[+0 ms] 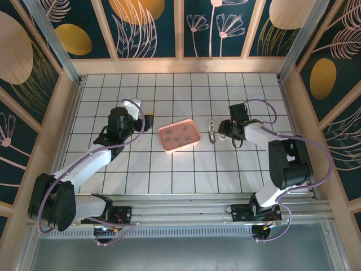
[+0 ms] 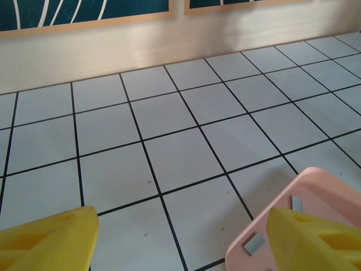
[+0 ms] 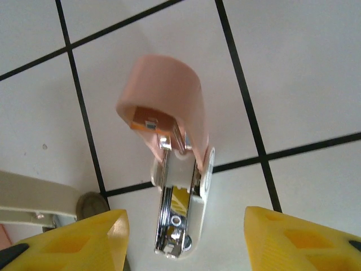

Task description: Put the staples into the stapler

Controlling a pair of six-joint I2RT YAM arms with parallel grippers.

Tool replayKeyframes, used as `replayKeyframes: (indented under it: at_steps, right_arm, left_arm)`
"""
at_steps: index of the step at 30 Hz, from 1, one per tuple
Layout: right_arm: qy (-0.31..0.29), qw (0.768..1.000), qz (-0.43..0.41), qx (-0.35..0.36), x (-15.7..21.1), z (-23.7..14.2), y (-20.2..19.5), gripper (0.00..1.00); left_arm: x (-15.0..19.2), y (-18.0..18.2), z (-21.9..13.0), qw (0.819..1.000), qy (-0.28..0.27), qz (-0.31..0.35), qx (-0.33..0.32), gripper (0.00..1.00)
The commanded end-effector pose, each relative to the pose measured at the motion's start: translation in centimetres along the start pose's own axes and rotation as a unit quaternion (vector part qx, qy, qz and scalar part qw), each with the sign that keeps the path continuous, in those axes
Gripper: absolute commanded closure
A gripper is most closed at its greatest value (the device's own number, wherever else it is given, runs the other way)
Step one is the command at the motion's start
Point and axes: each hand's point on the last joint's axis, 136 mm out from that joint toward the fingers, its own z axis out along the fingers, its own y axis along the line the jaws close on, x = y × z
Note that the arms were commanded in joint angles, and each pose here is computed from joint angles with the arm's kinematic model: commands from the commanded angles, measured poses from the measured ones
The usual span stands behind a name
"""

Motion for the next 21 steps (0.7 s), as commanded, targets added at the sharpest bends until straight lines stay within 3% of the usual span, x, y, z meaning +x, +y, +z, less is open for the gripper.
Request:
replayKeyframes:
  at_steps: [1, 21]
  right_arm:
    - [-0.017, 1.000, -0.020, 0.006, -1.6, 0.5, 0.4, 0.44]
    - [0.003, 0.995, -0.094, 0.028, -1.8, 3.9, -0.3, 0.58]
  left_arm:
    - [-0.9, -0.1, -0.5, 1.000, -0.023, 0.006, 0.000, 0.22]
    - [-0.9, 0.3, -0.8, 1.000, -0.027, 0.011, -0.013, 0.22]
